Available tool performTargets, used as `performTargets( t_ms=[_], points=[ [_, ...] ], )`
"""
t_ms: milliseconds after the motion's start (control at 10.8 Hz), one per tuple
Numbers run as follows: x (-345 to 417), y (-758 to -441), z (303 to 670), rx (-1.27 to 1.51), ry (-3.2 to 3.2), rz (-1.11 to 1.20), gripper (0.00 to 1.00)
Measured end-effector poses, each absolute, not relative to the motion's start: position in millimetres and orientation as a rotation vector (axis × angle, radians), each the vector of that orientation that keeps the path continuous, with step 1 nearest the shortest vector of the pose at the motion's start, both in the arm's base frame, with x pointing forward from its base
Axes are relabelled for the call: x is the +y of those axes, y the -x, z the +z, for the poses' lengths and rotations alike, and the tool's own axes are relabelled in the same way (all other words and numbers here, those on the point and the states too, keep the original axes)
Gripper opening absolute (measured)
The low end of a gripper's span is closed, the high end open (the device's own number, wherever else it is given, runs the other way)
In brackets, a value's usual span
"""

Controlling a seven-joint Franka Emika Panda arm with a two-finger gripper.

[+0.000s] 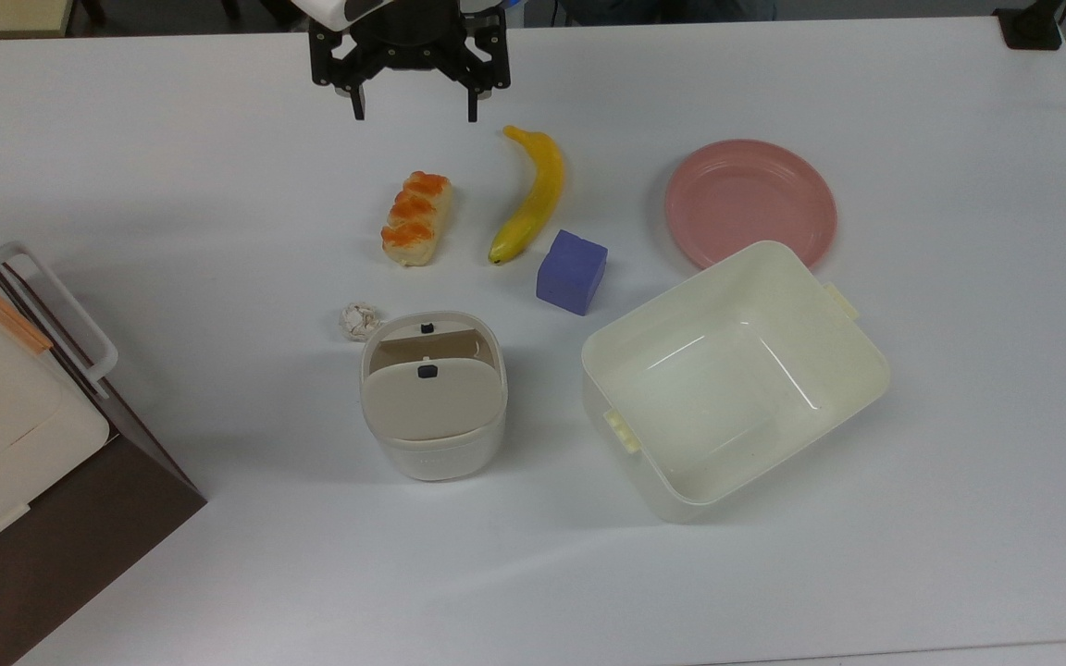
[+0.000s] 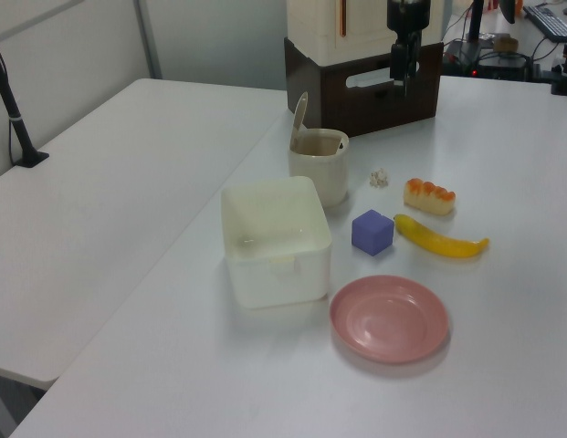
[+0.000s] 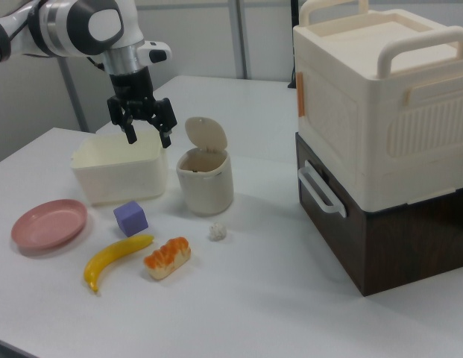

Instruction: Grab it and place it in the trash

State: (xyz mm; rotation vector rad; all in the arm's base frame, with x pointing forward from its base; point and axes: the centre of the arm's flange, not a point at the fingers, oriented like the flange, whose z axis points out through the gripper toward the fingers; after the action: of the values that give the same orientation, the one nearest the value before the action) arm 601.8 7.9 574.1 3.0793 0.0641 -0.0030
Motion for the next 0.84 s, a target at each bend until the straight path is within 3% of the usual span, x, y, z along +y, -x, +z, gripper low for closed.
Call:
performTargets(
  t_ms=[837],
  points=[
    [8.3,-602.9,569.5,0.065,-3.079,-0.016,1.00]
  ],
)
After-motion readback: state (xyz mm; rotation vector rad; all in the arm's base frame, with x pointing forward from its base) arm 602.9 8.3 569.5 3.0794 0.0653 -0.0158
